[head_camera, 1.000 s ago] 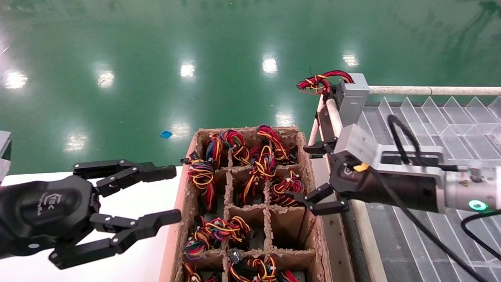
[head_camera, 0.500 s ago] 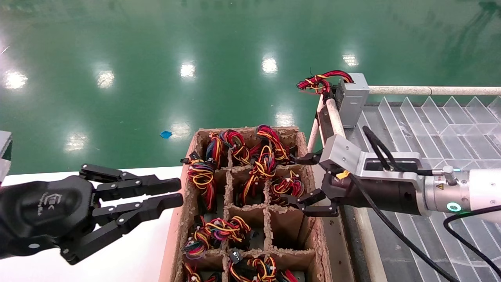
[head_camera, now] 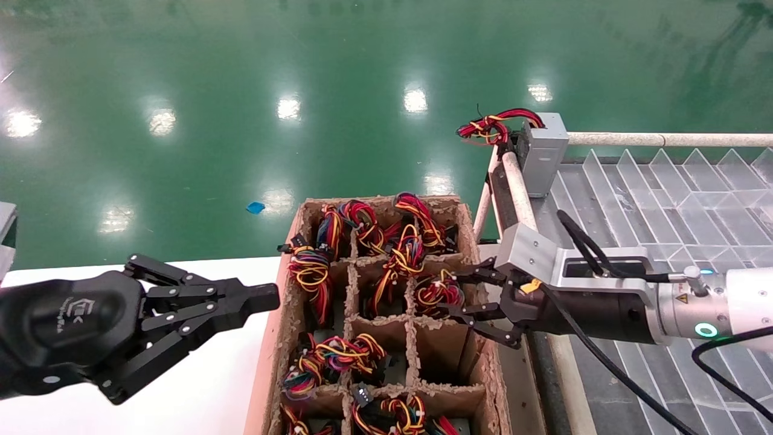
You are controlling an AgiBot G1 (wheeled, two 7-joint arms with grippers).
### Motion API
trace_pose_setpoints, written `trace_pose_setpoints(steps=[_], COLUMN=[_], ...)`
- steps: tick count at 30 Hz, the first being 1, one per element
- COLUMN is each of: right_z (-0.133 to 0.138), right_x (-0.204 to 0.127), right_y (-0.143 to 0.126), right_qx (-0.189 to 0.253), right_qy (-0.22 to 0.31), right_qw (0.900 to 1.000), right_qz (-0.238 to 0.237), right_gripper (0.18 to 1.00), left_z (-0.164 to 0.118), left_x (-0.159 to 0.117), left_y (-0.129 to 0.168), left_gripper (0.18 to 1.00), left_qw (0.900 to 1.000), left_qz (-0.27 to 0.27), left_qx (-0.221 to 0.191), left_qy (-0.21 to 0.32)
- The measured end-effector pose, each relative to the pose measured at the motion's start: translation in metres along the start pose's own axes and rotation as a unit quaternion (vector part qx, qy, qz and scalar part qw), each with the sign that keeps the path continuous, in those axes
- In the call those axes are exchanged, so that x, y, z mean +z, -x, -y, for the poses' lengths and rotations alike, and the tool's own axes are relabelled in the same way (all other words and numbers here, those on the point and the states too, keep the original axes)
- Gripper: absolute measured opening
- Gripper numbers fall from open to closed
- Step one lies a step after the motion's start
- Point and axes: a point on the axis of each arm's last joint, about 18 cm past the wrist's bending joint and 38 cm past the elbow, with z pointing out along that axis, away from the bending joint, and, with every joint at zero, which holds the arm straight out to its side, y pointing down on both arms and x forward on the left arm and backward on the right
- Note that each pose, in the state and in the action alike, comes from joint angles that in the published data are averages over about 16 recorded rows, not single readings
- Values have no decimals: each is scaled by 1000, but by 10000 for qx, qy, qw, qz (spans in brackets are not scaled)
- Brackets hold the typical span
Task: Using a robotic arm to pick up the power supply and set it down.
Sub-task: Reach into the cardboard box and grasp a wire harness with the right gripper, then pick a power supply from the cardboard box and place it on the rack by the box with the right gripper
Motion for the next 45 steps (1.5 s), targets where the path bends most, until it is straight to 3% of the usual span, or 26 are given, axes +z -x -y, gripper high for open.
trace_pose_setpoints(steps=[12,18,34,39,45], right_z=[2,15,69,74,67], right_x=[-6,-24,-105,-111,-96], right_y=[2,0,-22,-25,-20], right_qx=[39,-27,-470,-546,-501], right_qy=[-170,-486,-1761,-1842,-1667], right_qw=[9998,9988,9823,9800,9841], right_qz=[19,47,-421,-526,-338], right_gripper=[310,254,227,227,226], left_z=[0,0,0,0,0], left_x=[0,0,0,0,0], left_y=[0,0,0,0,0], left_gripper=[191,191,191,191,191], left_qw=[10000,10000,10000,10000,10000], left_qz=[0,0,0,0,0], left_qx=[0,0,0,0,0], left_qy=[0,0,0,0,0])
